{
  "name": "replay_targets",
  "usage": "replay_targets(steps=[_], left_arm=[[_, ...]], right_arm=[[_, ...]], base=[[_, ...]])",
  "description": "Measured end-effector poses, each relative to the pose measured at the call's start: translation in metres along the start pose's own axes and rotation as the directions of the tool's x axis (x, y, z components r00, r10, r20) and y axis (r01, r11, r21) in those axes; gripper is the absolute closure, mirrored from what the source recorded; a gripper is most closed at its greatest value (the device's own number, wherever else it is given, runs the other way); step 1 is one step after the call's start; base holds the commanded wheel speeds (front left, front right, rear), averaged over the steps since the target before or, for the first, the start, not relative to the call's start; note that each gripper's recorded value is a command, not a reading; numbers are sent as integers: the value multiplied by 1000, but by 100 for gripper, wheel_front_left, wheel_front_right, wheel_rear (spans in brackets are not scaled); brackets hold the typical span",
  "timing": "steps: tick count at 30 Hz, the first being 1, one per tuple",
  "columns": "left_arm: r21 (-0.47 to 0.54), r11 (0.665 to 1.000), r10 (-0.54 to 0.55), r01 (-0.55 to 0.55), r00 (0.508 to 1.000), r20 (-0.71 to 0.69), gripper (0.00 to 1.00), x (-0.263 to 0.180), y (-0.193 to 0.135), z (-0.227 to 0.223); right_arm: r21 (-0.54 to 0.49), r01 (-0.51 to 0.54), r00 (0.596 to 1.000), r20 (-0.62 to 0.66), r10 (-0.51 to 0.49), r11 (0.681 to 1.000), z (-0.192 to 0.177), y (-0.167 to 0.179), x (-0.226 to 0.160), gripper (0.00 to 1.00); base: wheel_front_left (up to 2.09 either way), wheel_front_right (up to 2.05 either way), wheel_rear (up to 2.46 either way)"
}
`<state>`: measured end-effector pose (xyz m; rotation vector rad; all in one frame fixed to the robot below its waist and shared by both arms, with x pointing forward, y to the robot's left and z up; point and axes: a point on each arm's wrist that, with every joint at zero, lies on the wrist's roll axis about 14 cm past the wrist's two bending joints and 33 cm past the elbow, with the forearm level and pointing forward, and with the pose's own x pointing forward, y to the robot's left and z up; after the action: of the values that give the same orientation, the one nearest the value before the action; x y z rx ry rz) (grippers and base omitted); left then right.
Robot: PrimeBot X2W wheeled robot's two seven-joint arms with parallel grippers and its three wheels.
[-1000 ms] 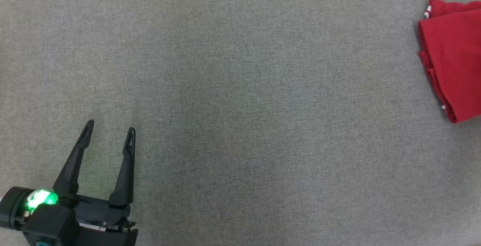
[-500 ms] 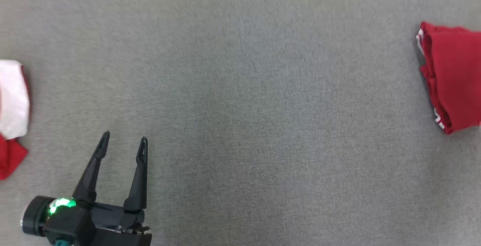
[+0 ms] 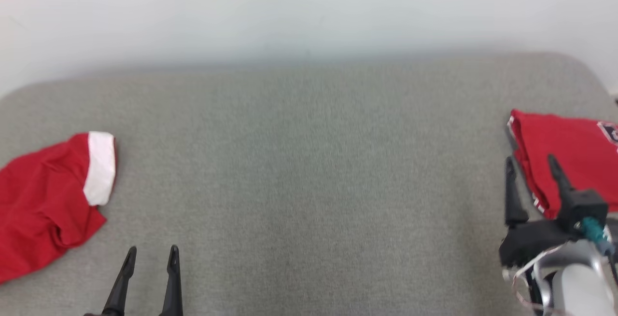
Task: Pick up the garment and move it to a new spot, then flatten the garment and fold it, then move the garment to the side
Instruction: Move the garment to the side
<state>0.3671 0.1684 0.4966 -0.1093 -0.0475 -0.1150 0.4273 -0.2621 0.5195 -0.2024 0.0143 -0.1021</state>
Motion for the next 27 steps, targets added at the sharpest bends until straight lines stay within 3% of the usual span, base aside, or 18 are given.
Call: replay_targets(steps=[4,10,17,27], left_arm=[[4,999,32,-32,999,36,0,-14,6,12],[6,997,77,-77,995,59,0,-33,16,18],[8,995,99,-100,993,57,0,-44,21,17],[10,996,83,-84,996,43,0,-45,15,12]], right_arm=[[41,-40,998,56,37,998,22,19,-26,0],[104,-59,997,59,53,993,21,31,-66,0],[166,-61,998,38,55,984,4,34,-83,0],[157,-100,994,51,93,982,0,48,-89,0]], base=[[0,0,0],[0,0,0],[0,0,0],[0,0,0]])
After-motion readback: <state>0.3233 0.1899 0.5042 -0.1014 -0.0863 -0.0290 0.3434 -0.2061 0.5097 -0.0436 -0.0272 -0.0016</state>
